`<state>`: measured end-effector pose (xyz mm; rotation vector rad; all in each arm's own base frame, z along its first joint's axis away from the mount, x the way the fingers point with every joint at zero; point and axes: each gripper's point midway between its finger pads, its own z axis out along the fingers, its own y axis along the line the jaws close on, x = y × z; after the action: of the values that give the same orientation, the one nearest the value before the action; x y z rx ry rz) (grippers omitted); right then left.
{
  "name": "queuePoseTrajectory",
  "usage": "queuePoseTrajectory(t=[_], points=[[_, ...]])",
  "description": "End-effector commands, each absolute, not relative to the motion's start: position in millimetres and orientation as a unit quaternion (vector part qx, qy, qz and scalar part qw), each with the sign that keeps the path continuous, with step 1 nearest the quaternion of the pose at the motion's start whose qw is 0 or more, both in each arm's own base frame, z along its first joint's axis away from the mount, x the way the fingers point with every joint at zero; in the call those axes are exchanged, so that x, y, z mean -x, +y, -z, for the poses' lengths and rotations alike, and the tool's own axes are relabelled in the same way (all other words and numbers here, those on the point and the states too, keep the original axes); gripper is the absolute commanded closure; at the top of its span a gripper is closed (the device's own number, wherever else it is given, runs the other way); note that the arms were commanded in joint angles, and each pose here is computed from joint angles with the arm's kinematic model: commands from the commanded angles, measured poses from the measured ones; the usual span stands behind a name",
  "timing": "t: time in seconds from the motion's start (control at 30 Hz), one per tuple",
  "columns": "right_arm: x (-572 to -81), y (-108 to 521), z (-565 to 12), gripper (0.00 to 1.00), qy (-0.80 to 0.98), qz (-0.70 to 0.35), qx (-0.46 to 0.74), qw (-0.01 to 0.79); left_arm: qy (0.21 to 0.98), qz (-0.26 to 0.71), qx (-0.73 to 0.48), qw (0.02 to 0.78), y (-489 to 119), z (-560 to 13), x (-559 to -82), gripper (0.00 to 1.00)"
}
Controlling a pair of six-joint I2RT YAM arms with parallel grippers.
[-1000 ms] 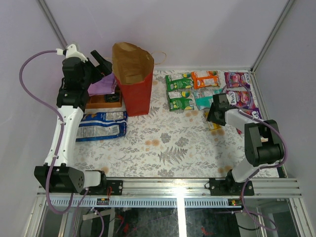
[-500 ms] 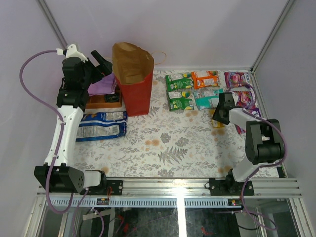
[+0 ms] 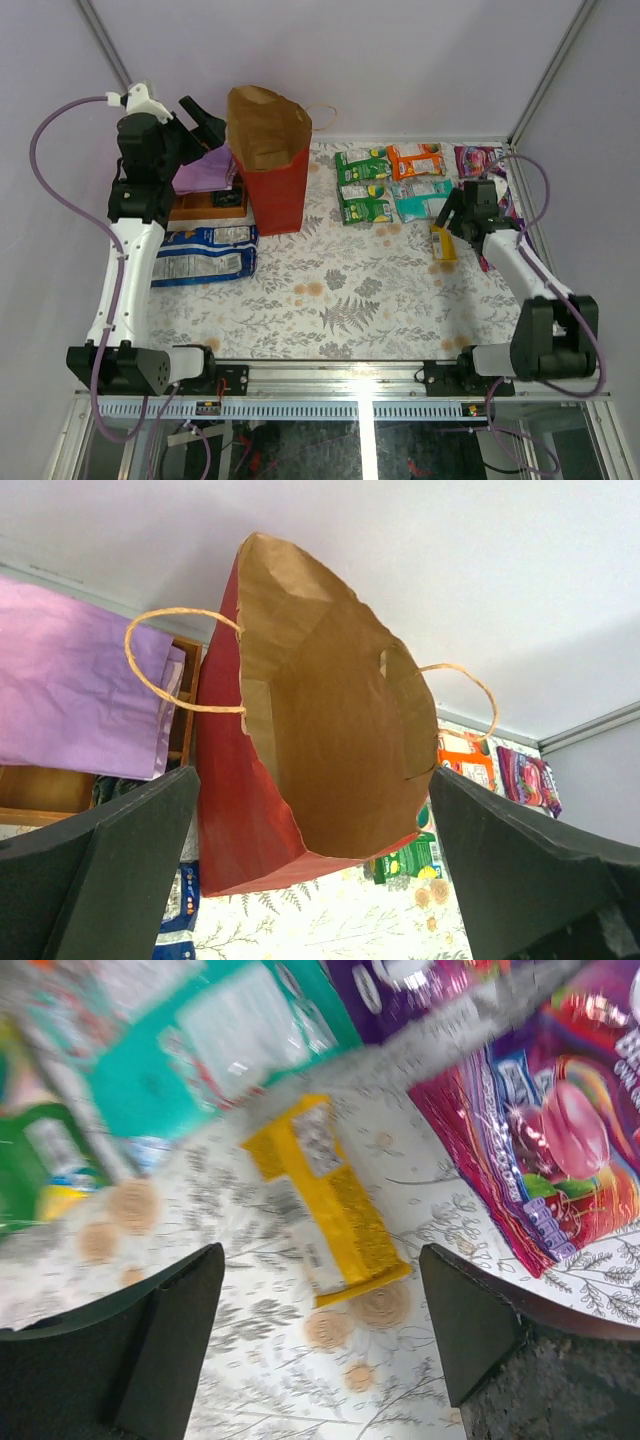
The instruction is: Take the snacks out of the paper bag
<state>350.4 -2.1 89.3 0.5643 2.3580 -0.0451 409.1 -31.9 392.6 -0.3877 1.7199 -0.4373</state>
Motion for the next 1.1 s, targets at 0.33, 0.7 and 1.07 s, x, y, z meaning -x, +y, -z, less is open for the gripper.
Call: queuePoseTrajectory(t=[0.33,0.7,1.07], points=[[-328,172,-199,0.12,0.873,-0.175,-0.007,0.456,0.731,0.243,0.124,0.625,-55,-423,-365,0.00],[-307,180,-239,0.01,0.805,-0.260,0.020,0.534,0.814,0.268,0.074,0.511,-81,-284,-303,0.00],[-287,115,-206,0.00,0.810,-0.141,-0.040,0.568,0.775,0.247,0.063,0.578,-72,-269,-295,0.00]])
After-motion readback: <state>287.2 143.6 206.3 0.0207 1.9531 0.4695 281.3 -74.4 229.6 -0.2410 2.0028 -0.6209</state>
